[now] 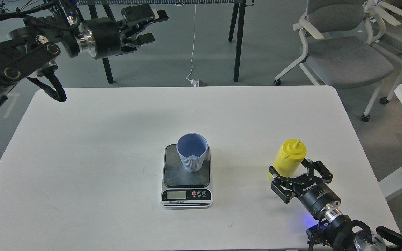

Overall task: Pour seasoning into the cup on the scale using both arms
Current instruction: 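Move the right gripper to the yellow bottle and grasp it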

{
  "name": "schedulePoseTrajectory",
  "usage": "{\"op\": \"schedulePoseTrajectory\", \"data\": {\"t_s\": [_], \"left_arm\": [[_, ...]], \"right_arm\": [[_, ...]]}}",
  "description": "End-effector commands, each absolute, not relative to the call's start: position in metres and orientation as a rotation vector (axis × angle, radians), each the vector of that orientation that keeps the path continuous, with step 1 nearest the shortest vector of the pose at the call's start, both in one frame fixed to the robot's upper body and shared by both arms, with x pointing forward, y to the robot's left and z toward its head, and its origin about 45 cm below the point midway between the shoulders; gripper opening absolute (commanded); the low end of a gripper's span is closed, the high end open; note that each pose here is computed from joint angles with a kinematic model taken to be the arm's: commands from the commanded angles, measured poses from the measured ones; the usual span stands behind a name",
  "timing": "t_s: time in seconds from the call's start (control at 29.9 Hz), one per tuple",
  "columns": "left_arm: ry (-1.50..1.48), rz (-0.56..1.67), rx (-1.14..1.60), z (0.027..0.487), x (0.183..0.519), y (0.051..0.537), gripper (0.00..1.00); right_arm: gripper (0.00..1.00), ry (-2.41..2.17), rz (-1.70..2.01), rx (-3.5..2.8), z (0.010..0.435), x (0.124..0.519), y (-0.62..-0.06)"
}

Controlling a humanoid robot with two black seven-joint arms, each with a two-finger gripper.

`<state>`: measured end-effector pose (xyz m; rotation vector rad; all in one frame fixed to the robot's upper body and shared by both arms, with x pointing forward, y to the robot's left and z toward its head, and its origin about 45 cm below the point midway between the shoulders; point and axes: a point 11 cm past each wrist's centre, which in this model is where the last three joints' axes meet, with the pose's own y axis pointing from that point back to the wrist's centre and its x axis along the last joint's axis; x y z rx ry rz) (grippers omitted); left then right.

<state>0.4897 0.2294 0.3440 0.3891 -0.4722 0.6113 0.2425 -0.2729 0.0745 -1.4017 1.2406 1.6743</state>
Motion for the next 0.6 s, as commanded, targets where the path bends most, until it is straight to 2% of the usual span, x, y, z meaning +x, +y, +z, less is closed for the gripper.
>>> {"op": "schedulePoseTrajectory", "data": {"t_s": [0.0, 0.23, 0.43, 0.47, 0.57], "left_arm": [[-0.468, 0.613, 0.391, 0.342, 0.489, 0.231, 0.99], [-0.458, 0.614, 0.397, 0.337, 0.488, 0.233, 0.99], [-0.451, 0.614, 0.399, 0.333, 0.487, 0.234, 0.99], [-0.450, 0.614, 0.400, 0.332, 0.487, 0.234, 0.99], [-0.444, 0.614, 0.402, 0.329, 0.486, 0.235, 0.99]], "right_arm": [[0.99, 1.235, 1.671, -1.406, 0.073, 0.246, -0.269], [0.98, 1.221, 1.660, -1.414, 0.075, 0.255, -0.263], [0.91, 1.201, 1.654, -1.422, 0.079, 0.260, -0.258], [0.89, 1.197, 1.656, -1.422, 0.079, 0.260, -0.257], [0.55, 1.192, 1.653, -1.432, 0.079, 0.260, -0.254]]}}
